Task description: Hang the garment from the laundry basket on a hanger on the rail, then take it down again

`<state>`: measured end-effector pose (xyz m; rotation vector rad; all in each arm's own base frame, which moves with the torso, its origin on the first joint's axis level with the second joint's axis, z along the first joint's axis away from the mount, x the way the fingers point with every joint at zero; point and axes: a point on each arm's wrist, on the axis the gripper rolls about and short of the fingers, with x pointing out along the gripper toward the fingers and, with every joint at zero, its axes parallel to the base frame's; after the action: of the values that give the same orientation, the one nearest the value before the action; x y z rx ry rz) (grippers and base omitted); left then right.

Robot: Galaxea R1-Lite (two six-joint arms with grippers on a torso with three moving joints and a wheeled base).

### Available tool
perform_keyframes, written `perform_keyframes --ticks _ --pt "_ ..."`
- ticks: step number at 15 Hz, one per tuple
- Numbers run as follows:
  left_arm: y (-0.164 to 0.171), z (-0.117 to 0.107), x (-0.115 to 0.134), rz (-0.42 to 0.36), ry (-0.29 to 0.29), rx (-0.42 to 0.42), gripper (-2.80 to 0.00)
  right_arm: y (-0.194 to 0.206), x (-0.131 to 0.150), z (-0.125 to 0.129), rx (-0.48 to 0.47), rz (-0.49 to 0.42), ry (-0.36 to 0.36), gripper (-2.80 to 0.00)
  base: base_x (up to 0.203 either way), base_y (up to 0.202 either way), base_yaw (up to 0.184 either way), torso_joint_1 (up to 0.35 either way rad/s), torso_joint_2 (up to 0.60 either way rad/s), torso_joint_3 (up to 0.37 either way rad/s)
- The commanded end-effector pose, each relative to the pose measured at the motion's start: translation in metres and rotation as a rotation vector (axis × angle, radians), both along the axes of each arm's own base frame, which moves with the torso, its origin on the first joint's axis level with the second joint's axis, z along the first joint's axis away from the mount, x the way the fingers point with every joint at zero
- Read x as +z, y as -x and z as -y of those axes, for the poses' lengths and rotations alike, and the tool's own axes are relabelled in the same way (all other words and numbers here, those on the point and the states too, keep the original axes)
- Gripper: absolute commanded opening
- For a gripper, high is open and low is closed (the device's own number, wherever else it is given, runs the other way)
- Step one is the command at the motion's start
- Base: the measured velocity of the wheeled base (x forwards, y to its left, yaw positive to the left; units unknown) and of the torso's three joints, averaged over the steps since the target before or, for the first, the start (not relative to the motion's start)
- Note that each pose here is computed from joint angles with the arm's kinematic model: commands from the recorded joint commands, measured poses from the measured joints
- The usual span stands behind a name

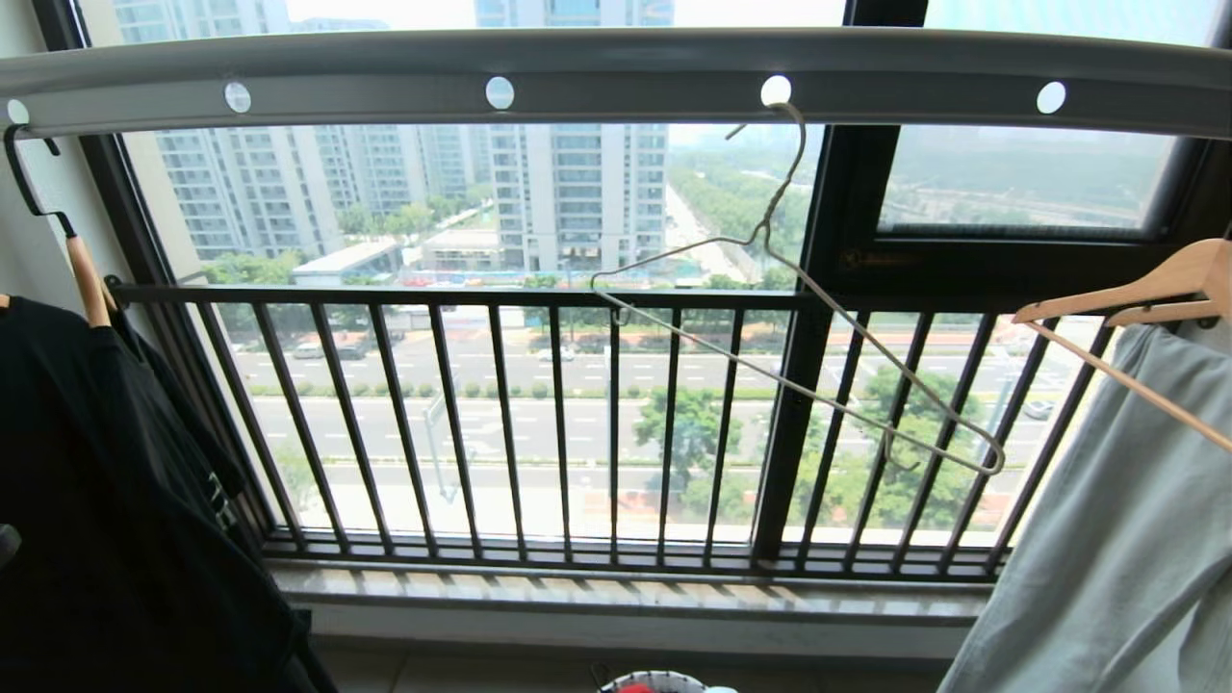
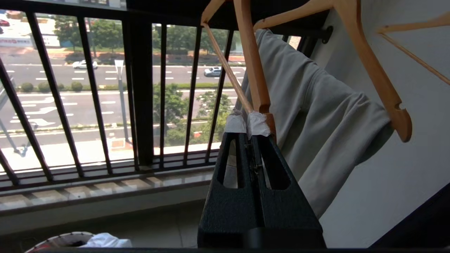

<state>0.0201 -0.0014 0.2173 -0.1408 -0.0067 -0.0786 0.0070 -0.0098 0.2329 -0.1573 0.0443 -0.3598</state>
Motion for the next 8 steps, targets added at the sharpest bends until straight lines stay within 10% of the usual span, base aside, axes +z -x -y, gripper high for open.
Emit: perform_keyframes --ticks 1,8 --pt "0.041 -0.001 -0.016 0.123 0.033 0.068 -2.80 0.019 -0.011 0.002 -0.041 0.013 -0.017 -2.80 0.000 0.000 0.000 0.000 0.00 0.000" --pt "0.064 0.001 -0.103 0.003 -0.056 -0.009 -2.80 0.042 -0.040 0.002 0.013 0.056 -0.168 -2.80 0.000 0.000 0.000 0.000 0.00 0.000"
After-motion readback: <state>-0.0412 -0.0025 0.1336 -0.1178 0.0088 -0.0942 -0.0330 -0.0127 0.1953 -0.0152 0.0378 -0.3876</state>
